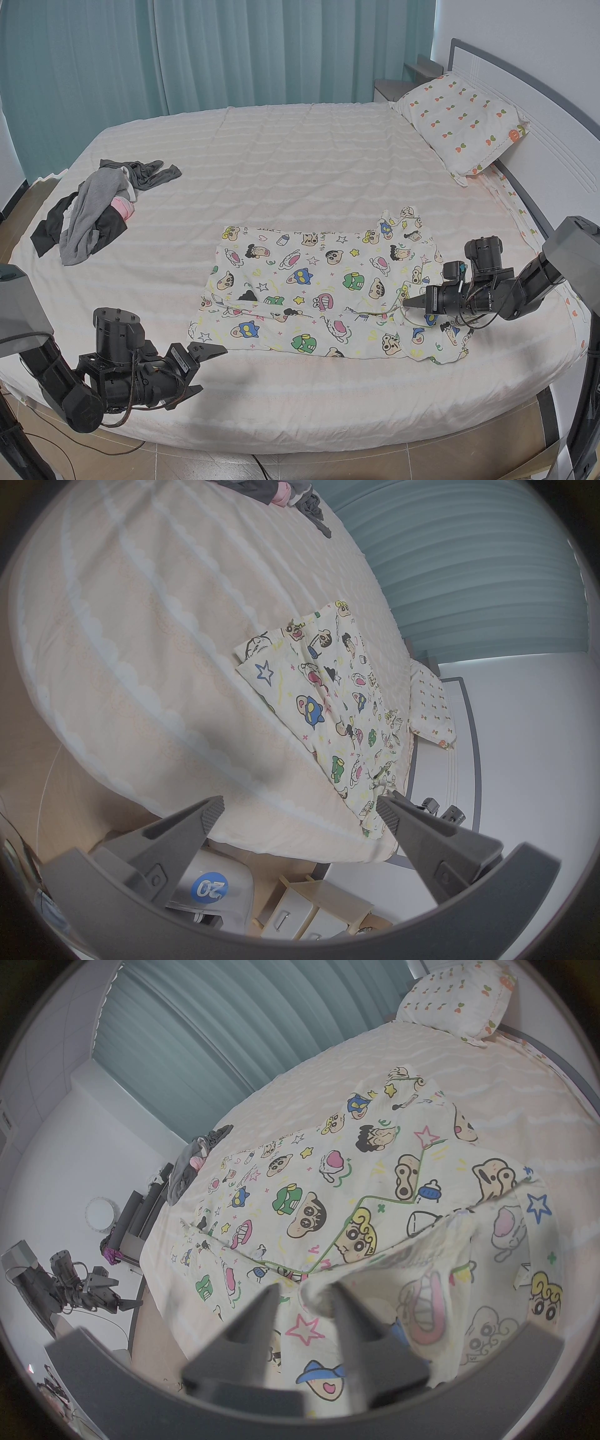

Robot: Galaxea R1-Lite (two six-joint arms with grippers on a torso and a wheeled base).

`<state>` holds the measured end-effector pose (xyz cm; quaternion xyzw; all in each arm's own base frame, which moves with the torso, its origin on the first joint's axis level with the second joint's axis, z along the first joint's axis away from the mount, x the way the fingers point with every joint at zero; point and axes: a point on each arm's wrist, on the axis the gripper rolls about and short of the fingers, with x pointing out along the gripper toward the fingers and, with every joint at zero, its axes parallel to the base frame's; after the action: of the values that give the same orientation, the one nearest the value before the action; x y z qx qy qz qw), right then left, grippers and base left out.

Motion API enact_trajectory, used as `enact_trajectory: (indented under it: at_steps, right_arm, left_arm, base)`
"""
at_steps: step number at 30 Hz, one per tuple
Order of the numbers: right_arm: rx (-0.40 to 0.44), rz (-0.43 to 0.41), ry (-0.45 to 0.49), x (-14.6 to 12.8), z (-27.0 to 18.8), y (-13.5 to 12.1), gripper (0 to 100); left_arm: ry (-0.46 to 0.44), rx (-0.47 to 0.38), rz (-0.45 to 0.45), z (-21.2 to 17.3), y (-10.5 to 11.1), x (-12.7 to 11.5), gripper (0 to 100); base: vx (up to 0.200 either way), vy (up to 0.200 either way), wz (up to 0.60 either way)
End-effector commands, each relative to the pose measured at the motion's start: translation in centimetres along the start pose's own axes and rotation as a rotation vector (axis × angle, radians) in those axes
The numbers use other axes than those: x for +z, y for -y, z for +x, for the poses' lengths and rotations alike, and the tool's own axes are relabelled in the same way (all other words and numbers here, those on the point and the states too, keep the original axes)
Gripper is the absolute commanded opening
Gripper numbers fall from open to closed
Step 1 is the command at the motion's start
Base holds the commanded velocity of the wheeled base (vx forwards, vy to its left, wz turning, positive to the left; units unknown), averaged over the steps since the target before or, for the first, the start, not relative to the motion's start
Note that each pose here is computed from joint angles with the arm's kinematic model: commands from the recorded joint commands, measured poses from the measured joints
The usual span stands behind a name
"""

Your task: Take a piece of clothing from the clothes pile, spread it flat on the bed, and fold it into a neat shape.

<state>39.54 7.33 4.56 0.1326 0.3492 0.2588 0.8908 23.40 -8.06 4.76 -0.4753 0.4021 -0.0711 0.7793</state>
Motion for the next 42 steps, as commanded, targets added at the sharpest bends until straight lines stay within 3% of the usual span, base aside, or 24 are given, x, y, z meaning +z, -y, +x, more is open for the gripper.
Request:
enact_trajectory:
  at_steps: [1,15,24,25,34,38,42]
  right_arm:
    - [0.003,-0.009,0.000,0.0,0.1,-0.2,0]
    - [-0.032,-0.077,0.082,2.4,1.4,-2.4,0]
    - [-0.043,-0.073,0.037,3.3,2.8,-2.9,0]
    - [-0.049,-0.076,0.029,3.2,2.9,-2.8,100]
    - [-0.099,-0.089,0.070,3.9,2.4,-2.6,100]
    - [-0.093,-0.091,0.149,5.6,0.1,-3.3,100]
    - [-0.111,-0.080,0.141,5.2,-1.1,-3.1,100]
  left_arm:
    - [0.000,0.002,-0.001,0.0,0.0,0.0,100]
    - [0.001,0.003,-0.001,0.0,0.0,0.0,100]
    - [0.000,0.004,-0.001,0.1,-0.1,0.0,100]
    - [0.000,0.004,-0.001,0.1,-0.1,0.0,100]
    - [-0.004,0.013,-0.004,0.2,-0.3,0.0,100]
    - [-0.002,0.016,-0.005,0.3,-0.3,0.0,100]
    - [-0.001,0.018,-0.005,0.3,-0.3,-0.1,100]
  base:
    - [0.000,0.000,0.00]
    - [0.000,0.000,0.00]
    - [0.000,0.000,0.00]
    - [0.000,0.000,0.00]
    - [0.000,0.000,0.00]
    - [0.000,0.000,0.00]
    - [0.000,0.000,0.00]
